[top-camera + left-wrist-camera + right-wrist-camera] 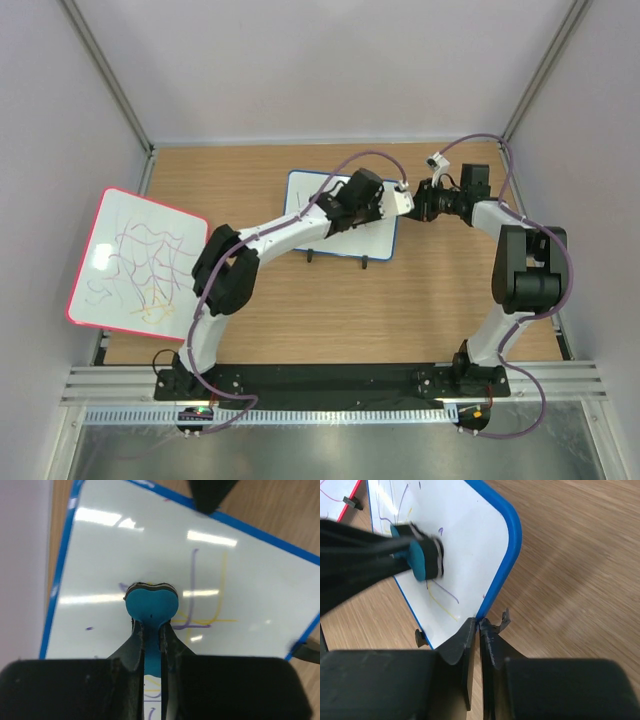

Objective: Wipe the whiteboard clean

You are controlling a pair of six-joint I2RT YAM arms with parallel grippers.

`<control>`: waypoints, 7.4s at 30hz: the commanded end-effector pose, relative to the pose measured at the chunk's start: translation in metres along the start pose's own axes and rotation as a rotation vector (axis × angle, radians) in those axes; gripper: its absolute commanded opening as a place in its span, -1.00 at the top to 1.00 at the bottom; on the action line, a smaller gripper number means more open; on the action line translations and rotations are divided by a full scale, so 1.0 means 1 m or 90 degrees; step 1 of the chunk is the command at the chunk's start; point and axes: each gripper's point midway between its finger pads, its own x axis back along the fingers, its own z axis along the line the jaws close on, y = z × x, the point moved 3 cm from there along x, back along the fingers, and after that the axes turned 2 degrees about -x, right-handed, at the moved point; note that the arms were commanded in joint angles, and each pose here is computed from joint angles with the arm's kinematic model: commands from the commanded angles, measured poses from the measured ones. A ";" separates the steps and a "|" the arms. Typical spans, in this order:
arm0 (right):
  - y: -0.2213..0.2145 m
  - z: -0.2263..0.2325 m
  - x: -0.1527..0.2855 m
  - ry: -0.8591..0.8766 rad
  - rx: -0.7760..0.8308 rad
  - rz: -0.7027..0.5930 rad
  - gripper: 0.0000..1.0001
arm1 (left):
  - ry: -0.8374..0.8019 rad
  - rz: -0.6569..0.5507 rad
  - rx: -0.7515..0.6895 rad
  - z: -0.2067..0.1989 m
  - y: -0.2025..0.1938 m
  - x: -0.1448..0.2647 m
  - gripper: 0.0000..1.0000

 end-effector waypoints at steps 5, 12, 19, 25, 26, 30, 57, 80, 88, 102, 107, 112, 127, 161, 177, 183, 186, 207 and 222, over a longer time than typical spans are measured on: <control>0.004 0.008 0.001 0.035 0.037 0.004 0.97 | -0.078 0.020 -0.040 -0.061 -0.010 -0.019 0.99; 0.006 0.012 0.004 0.033 0.053 -0.004 0.97 | 0.014 0.012 0.013 0.000 -0.002 -0.013 1.00; 0.007 0.013 0.003 0.039 0.054 -0.006 0.97 | 0.033 0.000 0.017 0.028 -0.005 -0.001 1.00; 0.022 0.006 0.008 0.063 0.012 -0.024 0.05 | 0.003 -0.011 0.020 0.020 -0.005 0.010 0.99; 0.024 0.001 0.008 0.059 0.003 -0.023 -0.03 | 0.006 -0.012 0.023 0.022 -0.003 0.013 0.99; 0.039 -0.021 0.004 0.009 0.015 -0.008 -0.50 | 0.010 -0.019 0.034 0.030 0.005 0.021 1.00; 0.065 -0.022 -0.069 0.205 -0.018 -0.020 -0.30 | 0.003 0.177 0.115 0.010 -0.107 0.089 1.00; 0.016 0.004 -0.051 0.204 -0.018 0.022 0.40 | 0.008 0.113 0.135 0.038 -0.071 0.081 0.99; 0.002 0.009 -0.048 0.197 -0.051 0.045 0.59 | -0.006 0.052 0.120 0.041 -0.028 0.061 0.99; -0.007 0.013 -0.043 0.194 -0.057 0.068 0.93 | 0.055 0.002 0.098 0.056 0.015 0.000 0.99; -0.009 0.013 -0.042 0.193 -0.054 0.072 0.97 | 0.022 0.002 0.098 0.039 0.013 -0.018 1.00; -0.007 0.014 -0.041 0.190 -0.045 0.071 0.98 | -0.059 -0.010 0.088 -0.006 0.020 -0.020 0.99; -0.007 0.014 -0.040 0.183 -0.039 0.072 0.97 | 0.041 0.051 0.135 -0.006 0.019 -0.044 1.00; -0.010 0.012 -0.038 0.174 -0.035 0.091 0.98 | 0.147 0.032 0.160 0.086 0.006 -0.012 0.99; -0.012 0.012 -0.038 0.174 -0.040 0.092 0.98 | -0.013 0.095 0.114 -0.040 -0.044 -0.022 1.00; -0.012 0.013 -0.038 0.176 -0.039 0.092 0.98 | -0.021 0.113 0.090 -0.066 -0.045 -0.032 0.99; -0.012 0.014 -0.037 0.176 -0.041 0.092 0.97 | -0.009 0.108 0.097 -0.059 -0.041 -0.034 0.99; -0.011 0.015 -0.036 0.172 -0.039 0.094 0.98 | 0.203 0.109 0.205 0.098 -0.064 -0.001 1.00; -0.011 0.016 -0.035 0.172 -0.035 0.094 0.97 | 0.019 0.181 0.119 -0.039 -0.114 -0.013 1.00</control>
